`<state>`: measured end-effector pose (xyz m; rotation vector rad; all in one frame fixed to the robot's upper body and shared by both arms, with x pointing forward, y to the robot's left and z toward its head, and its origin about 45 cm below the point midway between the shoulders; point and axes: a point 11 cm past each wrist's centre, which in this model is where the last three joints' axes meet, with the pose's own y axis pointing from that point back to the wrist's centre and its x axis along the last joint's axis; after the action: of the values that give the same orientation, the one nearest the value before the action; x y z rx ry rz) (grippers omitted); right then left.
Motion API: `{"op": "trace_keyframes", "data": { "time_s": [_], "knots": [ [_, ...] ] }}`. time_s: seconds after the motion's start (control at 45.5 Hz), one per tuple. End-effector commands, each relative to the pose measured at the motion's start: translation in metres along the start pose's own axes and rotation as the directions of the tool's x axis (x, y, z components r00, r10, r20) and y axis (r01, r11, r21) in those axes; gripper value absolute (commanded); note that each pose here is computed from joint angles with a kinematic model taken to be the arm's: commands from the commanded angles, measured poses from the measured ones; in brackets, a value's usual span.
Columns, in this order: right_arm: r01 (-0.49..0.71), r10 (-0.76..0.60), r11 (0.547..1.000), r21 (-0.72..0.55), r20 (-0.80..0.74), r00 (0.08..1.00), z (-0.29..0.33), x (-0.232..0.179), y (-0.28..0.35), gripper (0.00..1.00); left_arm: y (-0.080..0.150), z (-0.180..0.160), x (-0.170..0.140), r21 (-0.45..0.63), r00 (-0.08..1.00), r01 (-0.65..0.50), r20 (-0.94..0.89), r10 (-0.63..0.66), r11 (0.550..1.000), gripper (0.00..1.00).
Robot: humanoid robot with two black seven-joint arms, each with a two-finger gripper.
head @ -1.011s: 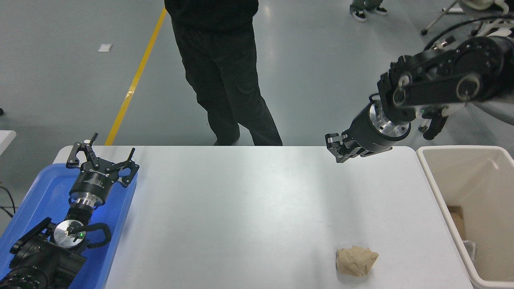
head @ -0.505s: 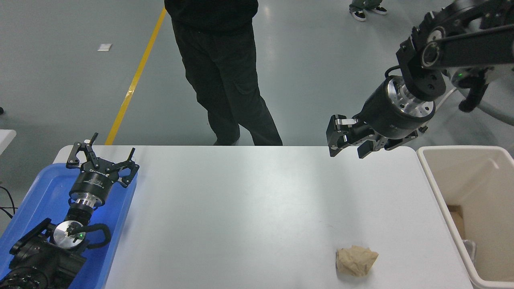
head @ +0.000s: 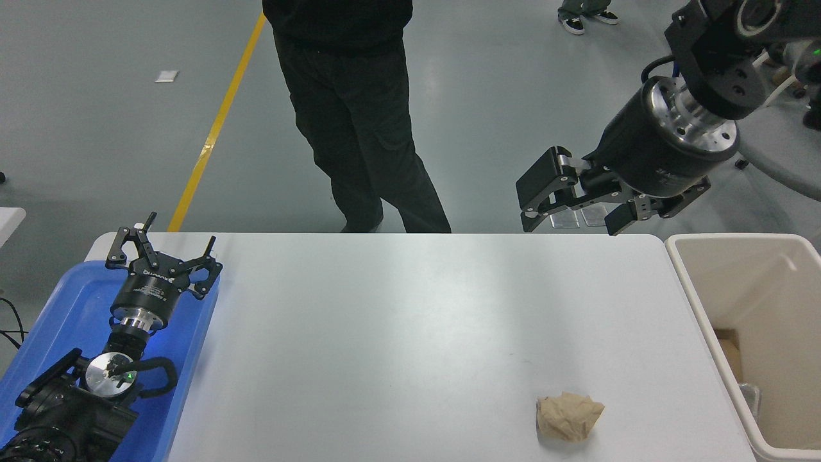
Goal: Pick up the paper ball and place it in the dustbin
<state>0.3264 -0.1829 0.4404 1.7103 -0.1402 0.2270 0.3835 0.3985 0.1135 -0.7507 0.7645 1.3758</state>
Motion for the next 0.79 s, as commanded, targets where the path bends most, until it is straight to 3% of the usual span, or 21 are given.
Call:
{"op": "trace_keyframes", "data": {
  "time_s": [0.0, 0.286, 0.593, 0.769],
  "knots": [
    [0.068, -0.066, 0.997, -0.034, 0.038, 0.997, 0.020, -0.006, -0.022, 1.00, 0.000, 0.000, 0.000, 0.003, 1.000, 0.000, 0.001, 0.000, 1.000, 0.99],
    [0.334, -0.326, 0.940, -0.076, 0.101, 0.940, 0.060, -0.046, -0.114, 1.00, -0.001, 0.000, -0.001, 0.002, 1.000, 0.002, 0.001, -0.002, 1.000, 0.99],
    [0.165, -0.148, 0.980, -0.108, 0.148, 0.978, 0.093, -0.063, -0.202, 1.00, -0.001, 0.000, -0.001, 0.002, 1.000, 0.002, 0.001, -0.002, 1.000, 0.99],
    [0.174, -0.159, 0.974, -0.145, 0.114, 0.981, 0.105, -0.090, -0.248, 1.00, -0.001, 0.000, -0.001, 0.002, 1.000, 0.002, 0.001, -0.002, 1.000, 0.99]
  ]
}}
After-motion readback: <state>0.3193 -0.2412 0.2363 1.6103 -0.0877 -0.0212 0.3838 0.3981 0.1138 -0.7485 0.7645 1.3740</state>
